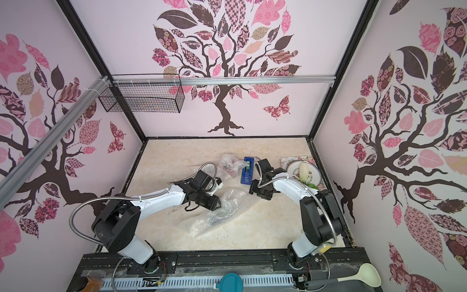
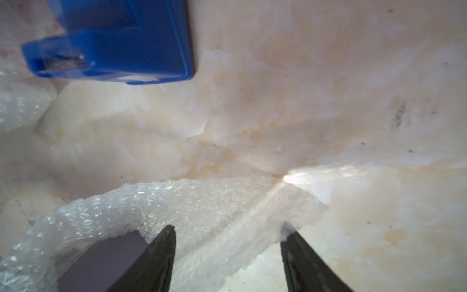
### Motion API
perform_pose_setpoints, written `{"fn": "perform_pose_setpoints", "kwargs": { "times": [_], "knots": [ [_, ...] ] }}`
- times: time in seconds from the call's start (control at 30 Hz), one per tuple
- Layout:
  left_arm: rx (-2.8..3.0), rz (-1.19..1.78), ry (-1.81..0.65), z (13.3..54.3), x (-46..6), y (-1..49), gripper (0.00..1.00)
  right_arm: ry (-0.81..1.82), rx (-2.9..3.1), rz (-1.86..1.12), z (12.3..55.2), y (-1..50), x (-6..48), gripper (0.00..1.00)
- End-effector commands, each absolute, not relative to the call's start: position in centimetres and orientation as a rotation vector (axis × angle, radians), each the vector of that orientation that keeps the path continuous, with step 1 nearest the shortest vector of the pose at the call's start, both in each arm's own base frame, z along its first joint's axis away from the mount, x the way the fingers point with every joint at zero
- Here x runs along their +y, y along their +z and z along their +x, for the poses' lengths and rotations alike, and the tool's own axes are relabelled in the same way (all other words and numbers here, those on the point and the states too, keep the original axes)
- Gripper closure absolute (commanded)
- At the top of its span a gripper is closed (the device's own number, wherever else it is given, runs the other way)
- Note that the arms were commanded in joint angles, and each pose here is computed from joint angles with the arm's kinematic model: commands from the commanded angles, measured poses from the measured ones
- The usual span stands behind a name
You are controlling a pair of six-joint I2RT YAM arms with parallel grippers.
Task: Wrap mugs in bubble wrap
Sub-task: Wrap the mug in bubble wrap.
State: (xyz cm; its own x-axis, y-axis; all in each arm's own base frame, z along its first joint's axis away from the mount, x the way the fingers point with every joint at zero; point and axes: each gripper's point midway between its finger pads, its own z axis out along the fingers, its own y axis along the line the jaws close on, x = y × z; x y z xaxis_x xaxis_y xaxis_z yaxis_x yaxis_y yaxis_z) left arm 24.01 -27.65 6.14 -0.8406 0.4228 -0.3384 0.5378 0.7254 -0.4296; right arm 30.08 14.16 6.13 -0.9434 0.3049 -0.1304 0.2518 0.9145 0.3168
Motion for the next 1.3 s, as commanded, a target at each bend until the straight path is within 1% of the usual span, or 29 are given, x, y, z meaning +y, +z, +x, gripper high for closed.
{"fn": "perform_pose_setpoints", "kwargs": {
  "times": [0.0, 0.03, 0.27, 0.33, 0.4, 0.43, 0.47, 0.5, 0.53, 0.57, 0.6, 0.67, 0.73, 0.8, 0.93, 1.0, 1.07, 1.27],
  "knots": [
    [2.724, 0.802, -0.774, 23.9, -28.1, 6.1, 0.65, 0.421, 2.894, 0.505, 30.1, 5.6, 13.0, 0.32],
    [2.725, 0.802, -0.773, 23.9, -28.1, 6.1, 0.65, 0.407, 2.898, 0.529, 29.8, 5.2, 12.8, 0.32],
    [2.724, 0.804, -0.792, 23.7, -28.4, 6.1, 0.65, 0.626, 2.849, 0.623, 29.5, 2.7, 14.7, 0.32],
    [2.723, 0.81, -0.791, 23.7, -28.4, 6.1, 0.66, 0.66, 2.811, 0.641, 29.9, 2.7, 14.9, 0.37],
    [2.722, 0.81, -0.787, 23.8, -28.4, 6.0, 0.66, 0.695, 2.78, 0.653, 30.4, 2.5, 15.2, 0.46],
    [2.723, 0.81, -0.787, 23.7, -28.4, 6.0, 0.66, 0.728, 2.749, 0.65, 30.7, 2.7, 15.5, 0.57],
    [2.723, 0.809, -0.789, 23.7, -28.4, 6.0, 0.66, 0.775, 2.717, 0.644, 31.0, 3.1, 15.8, 0.71],
    [2.722, 0.812, -0.791, 23.7, -28.5, 6.0, 0.66, 0.805, 2.682, 0.631, 31.4, 3.9, 16.1, 0.82],
    [2.722, 0.811, -0.792, 23.7, -28.4, 6.1, 0.66, 0.843, 2.63, 0.606, 31.9, 5.2, 16.3, 0.9],
    [2.718, 0.81, -0.793, 23.7, -28.4, 6.2, 0.66, 0.878, 2.562, 0.565, 32.4, 6.9, 16.5, 0.96],
    [2.713, 0.812, -0.792, 23.8, -28.5, 6.3, 0.66, 0.908, 2.496, 0.526, 32.8, 8.7, 16.7, 1.0],
    [2.714, 0.818, -0.793, 23.8, -28.6, 6.4, 0.66, 0.992, 2.341, 0.423, 33.2, 13.1, 17.1, 1.0],
    [2.718, 0.822, -0.791, 23.9, -28.6, 6.4, 0.66, 1.077, 2.256, 0.331, 32.8, 16.2, 18.0, 1.0],
    [2.715, 0.831, -0.791, 23.9, -28.7, 6.4, 0.66, 1.199, 2.232, 0.23, 31.8, 18.1, 19.9, 1.0],
    [2.714, 0.842, -0.779, 24.2, -28.8, 6.6, 0.66, 1.4, 2.25, -0.05, 28.0, 19.9, 26.3, 1.0],
    [2.717, 0.843, -0.773, 24.3, -28.8, 6.6, 0.66, 1.462, 2.272, -0.141, 26.2, 19.8, 28.8, 1.0],
    [2.714, 0.837, -0.772, 24.5, -28.9, 6.8, 0.66, 1.472, 2.331, -0.198, 24.5, 18.4, 30.4, 1.0],
    [2.697, 0.806, -0.785, 25.2, -29.5, 7.5, 0.66, 1.397, 2.493, -0.368, 20.2, 14.2, 31.9, 1.0]
  ]
}}
